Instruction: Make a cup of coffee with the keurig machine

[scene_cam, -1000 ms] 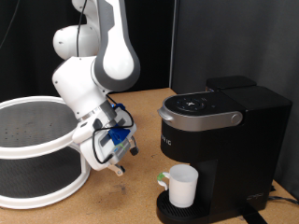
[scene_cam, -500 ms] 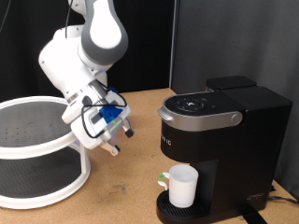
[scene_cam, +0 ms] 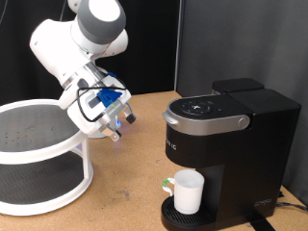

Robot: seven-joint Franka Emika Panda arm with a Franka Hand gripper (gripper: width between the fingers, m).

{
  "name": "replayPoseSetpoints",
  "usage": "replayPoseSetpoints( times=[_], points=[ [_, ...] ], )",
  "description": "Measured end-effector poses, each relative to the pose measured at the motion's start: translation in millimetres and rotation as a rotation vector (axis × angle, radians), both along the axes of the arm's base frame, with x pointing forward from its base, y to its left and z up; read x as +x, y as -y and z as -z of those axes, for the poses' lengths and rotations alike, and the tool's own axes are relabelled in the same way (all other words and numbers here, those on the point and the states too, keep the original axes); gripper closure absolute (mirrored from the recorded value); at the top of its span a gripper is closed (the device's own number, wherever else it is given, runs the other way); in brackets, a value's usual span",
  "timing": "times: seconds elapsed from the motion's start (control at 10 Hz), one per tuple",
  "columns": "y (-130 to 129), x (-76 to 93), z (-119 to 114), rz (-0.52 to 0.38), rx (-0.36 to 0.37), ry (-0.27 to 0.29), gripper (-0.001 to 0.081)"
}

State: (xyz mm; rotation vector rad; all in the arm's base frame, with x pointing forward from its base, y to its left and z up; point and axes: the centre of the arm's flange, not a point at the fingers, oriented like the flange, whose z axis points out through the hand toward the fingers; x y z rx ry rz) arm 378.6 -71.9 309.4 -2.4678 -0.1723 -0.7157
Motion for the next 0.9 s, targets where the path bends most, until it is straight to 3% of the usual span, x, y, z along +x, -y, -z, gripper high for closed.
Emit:
replayPoseSetpoints(
  times=[0.2, 0.5, 0.9],
  points=[
    [-2.6, 3.0, -5.8, -0.007, 0.025, 0.013, 0.0003],
    [-11.6, 11.8, -43.7, -0.007, 0.068, 0.076, 0.0003],
    [-33.0, 11.9, -86.9, -0.035, 0.090, 0.071, 0.0003]
  ],
)
